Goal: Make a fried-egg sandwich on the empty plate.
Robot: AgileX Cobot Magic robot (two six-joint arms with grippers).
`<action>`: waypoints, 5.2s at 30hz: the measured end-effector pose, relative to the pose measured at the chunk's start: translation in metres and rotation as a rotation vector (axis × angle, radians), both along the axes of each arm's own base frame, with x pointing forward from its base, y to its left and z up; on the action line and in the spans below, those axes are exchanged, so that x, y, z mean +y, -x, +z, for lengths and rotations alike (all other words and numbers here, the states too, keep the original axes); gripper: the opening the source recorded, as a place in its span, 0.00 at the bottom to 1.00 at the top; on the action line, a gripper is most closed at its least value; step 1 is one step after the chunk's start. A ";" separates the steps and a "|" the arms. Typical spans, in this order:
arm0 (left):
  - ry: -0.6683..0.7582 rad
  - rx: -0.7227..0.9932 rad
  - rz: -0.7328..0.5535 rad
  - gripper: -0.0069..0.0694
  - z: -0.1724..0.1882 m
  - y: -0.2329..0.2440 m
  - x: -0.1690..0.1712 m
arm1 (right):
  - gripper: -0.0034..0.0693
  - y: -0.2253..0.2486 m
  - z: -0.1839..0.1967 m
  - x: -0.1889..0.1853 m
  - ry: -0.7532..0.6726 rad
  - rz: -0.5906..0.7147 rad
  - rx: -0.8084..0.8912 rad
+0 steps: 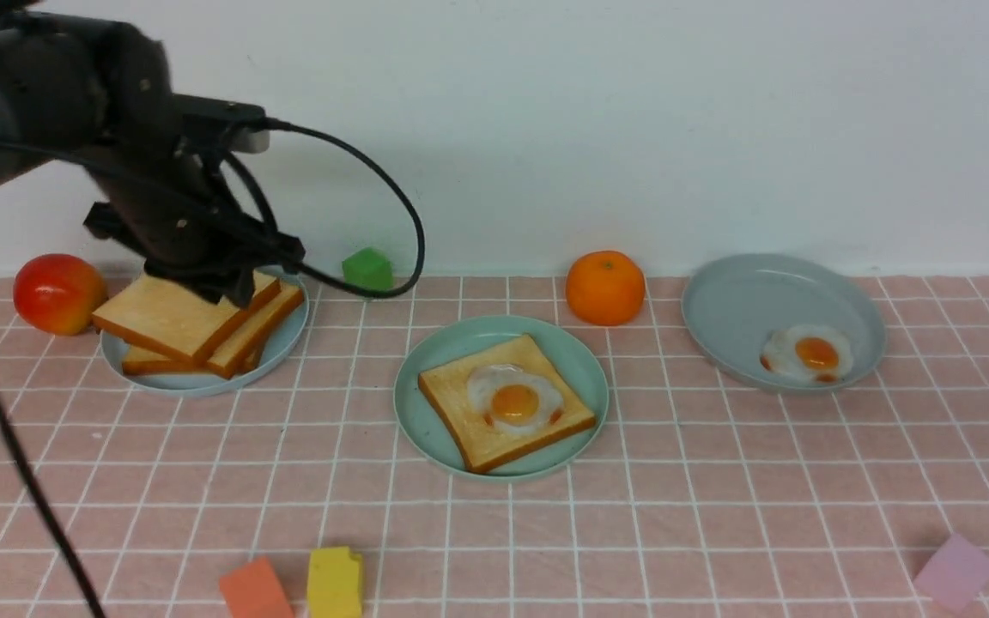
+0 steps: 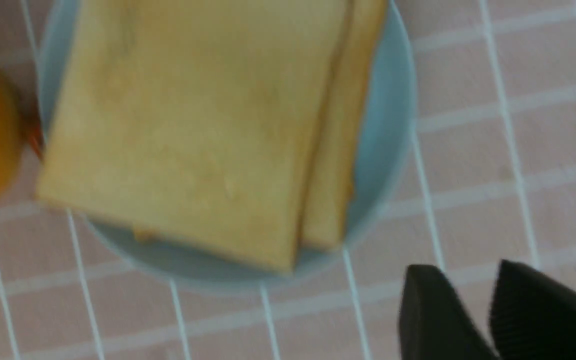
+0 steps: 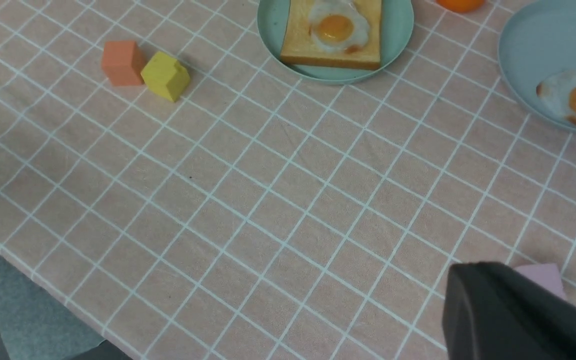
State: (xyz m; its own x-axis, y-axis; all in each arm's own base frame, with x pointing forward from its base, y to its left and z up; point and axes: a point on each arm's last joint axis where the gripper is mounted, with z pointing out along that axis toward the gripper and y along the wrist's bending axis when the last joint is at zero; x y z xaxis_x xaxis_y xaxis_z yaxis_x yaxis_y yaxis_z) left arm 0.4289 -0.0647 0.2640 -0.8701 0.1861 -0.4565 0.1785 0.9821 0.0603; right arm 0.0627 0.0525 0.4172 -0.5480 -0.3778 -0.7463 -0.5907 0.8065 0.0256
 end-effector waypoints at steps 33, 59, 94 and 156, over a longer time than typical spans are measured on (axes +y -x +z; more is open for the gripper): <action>-0.096 0.041 -0.109 0.53 -0.067 -0.052 0.025 | 0.07 0.005 -0.001 0.005 -0.047 0.037 0.051; -0.160 -0.018 -0.123 0.10 -0.046 -0.050 0.021 | 0.09 0.004 0.000 0.005 -0.046 0.036 0.048; -0.181 -0.009 -0.759 0.10 -0.049 0.044 -0.209 | 0.11 0.016 0.003 -0.017 -0.073 0.011 -0.027; 0.571 -0.867 -0.450 0.07 0.080 0.353 0.001 | 0.04 0.019 0.005 -0.014 -0.115 0.037 -0.020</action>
State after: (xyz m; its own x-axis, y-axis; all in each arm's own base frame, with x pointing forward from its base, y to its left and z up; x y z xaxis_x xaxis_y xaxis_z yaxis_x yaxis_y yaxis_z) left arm 0.0756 -0.0636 0.3444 -0.1252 -0.0270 -0.9918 0.6389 0.7625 -0.1015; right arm 0.0440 0.0383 0.4221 -0.5204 -0.3083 -0.7964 -0.6210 0.7768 0.1050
